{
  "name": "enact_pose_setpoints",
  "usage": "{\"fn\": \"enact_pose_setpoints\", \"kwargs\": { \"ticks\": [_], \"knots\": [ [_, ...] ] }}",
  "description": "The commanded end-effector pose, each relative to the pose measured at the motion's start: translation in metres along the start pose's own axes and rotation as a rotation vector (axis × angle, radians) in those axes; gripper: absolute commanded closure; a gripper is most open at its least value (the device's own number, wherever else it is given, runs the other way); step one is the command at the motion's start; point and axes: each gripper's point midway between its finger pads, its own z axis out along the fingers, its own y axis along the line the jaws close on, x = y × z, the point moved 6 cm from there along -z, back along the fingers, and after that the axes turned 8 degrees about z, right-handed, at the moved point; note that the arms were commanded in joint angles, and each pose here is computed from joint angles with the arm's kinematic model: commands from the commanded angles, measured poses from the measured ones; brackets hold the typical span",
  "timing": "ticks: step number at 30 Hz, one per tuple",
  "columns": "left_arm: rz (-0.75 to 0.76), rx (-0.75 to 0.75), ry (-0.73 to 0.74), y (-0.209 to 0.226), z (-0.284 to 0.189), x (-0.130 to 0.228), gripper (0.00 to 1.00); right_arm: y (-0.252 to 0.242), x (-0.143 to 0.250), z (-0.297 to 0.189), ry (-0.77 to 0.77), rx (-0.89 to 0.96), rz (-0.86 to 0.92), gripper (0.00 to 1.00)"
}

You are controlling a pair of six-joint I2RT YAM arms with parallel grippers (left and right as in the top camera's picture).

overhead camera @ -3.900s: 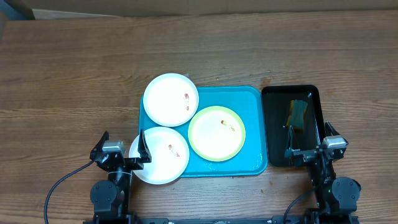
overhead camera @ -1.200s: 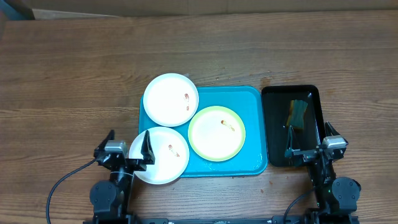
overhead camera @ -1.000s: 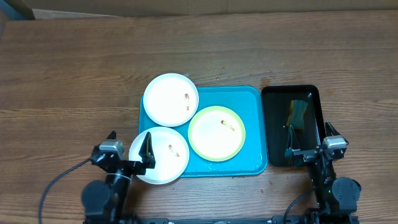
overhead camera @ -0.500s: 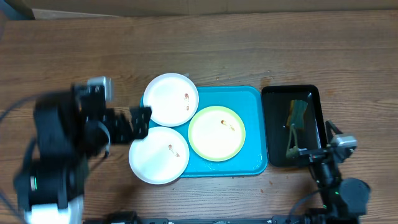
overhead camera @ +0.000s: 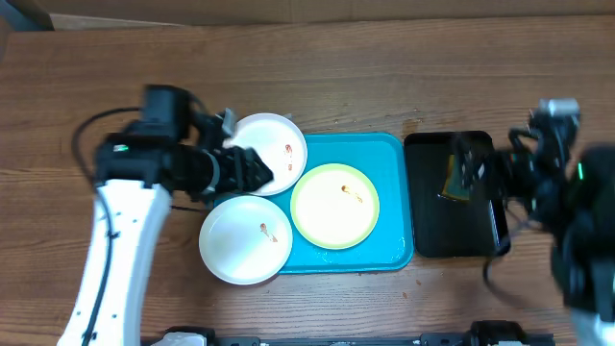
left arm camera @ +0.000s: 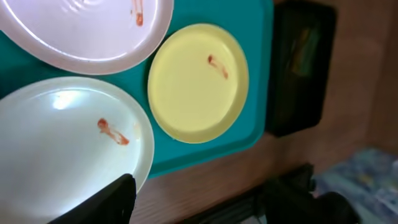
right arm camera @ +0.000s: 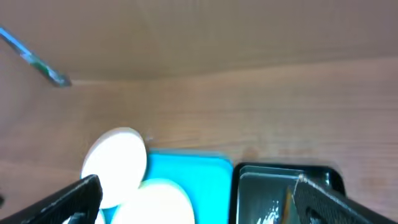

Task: Clean dirty plates on tray and stack at the side

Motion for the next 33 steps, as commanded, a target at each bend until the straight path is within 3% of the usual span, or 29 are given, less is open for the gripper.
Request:
{"fn": "enact_pose_setpoints", "kwargs": {
  "ticks": [1, 4, 8, 11, 16, 18, 23, 27, 33],
  "knots": [
    [-0.055, -0.126, 0.078, 0.003, 0.036, 0.017, 0.36, 0.005, -0.019, 0.016, 0.095, -0.011, 0.014, 0.0],
    [-0.036, -0.184, 0.088, 0.0, 0.066, 0.027, 0.44, 0.001, -0.019, 0.032, 0.199, 0.008, 0.053, 0.0],
    [-0.006, -0.267, 0.053, 0.0, 0.096, 0.028, 0.46, -0.019, -0.009, 0.057, 0.289, 0.104, 0.108, 0.04],
    [-0.004, -0.319, 0.03, 0.002, 0.112, 0.024, 0.59, -0.043, 0.003, 0.073, 0.362, 0.259, 0.159, 0.08],
    [-0.039, -0.382, 0.074, 0.015, 0.14, 0.022, 0.52, -0.064, 0.025, 0.104, 0.506, 0.334, 0.193, 0.09],
    [-0.044, -0.396, 0.093, 0.02, 0.152, 0.02, 0.53, -0.07, 0.033, 0.115, 0.549, 0.347, 0.204, 0.14],
    [-0.049, -0.398, 0.112, 0.029, 0.179, 0.014, 0.59, -0.083, 0.048, 0.139, 0.63, 0.374, 0.225, 0.23],
    [-0.042, -0.38, 0.104, 0.029, 0.186, 0.011, 0.73, -0.091, 0.058, 0.15, 0.676, 0.392, 0.235, 0.24],
    [-0.037, -0.395, 0.084, 0.03, 0.187, 0.008, 0.72, -0.102, 0.066, 0.159, 0.704, 0.445, 0.227, 0.24]
  ]
}}
